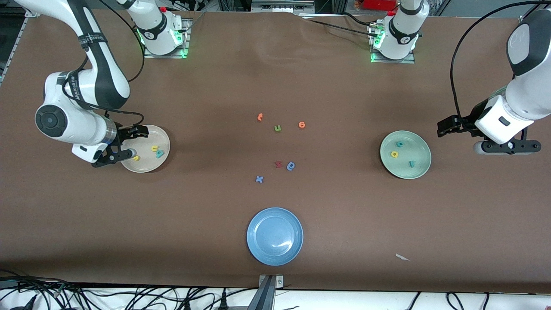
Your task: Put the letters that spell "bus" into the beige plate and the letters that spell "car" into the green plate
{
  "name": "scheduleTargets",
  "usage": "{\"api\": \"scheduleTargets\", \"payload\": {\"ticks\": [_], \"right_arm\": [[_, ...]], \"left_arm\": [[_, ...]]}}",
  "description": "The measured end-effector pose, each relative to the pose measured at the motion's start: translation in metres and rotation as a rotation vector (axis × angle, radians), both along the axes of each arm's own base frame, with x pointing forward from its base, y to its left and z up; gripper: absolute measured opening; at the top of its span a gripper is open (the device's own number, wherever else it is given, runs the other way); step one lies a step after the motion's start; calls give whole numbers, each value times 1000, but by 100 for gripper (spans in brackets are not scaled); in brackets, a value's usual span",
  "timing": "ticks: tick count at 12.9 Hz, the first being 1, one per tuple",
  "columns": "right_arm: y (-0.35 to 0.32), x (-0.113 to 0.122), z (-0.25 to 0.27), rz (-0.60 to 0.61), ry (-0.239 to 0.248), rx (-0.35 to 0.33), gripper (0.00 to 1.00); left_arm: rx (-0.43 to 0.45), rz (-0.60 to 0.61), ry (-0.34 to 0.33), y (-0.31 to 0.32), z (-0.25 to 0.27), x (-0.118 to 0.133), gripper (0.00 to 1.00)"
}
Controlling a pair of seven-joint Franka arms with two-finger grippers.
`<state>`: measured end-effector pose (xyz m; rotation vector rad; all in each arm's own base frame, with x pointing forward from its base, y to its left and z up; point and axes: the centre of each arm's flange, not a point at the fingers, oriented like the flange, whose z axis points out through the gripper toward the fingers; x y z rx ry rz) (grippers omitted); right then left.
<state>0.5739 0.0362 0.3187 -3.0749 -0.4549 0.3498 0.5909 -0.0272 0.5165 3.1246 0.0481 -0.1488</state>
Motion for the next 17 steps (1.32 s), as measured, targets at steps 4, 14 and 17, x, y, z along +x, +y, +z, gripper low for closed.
{"api": "scheduleTargets", "payload": {"ticks": [4, 14, 17], "right_arm": [[0, 16, 51, -41, -105, -9, 100], [-15, 29, 211, -116, -121, -19, 100], [-15, 25, 243, -126, -122, -27, 100]], "left_arm": [[0, 0, 1, 0, 0, 0, 100], [0, 0, 5, 0, -3, 0, 100], [0, 0, 6, 0, -3, 0, 100]]}}
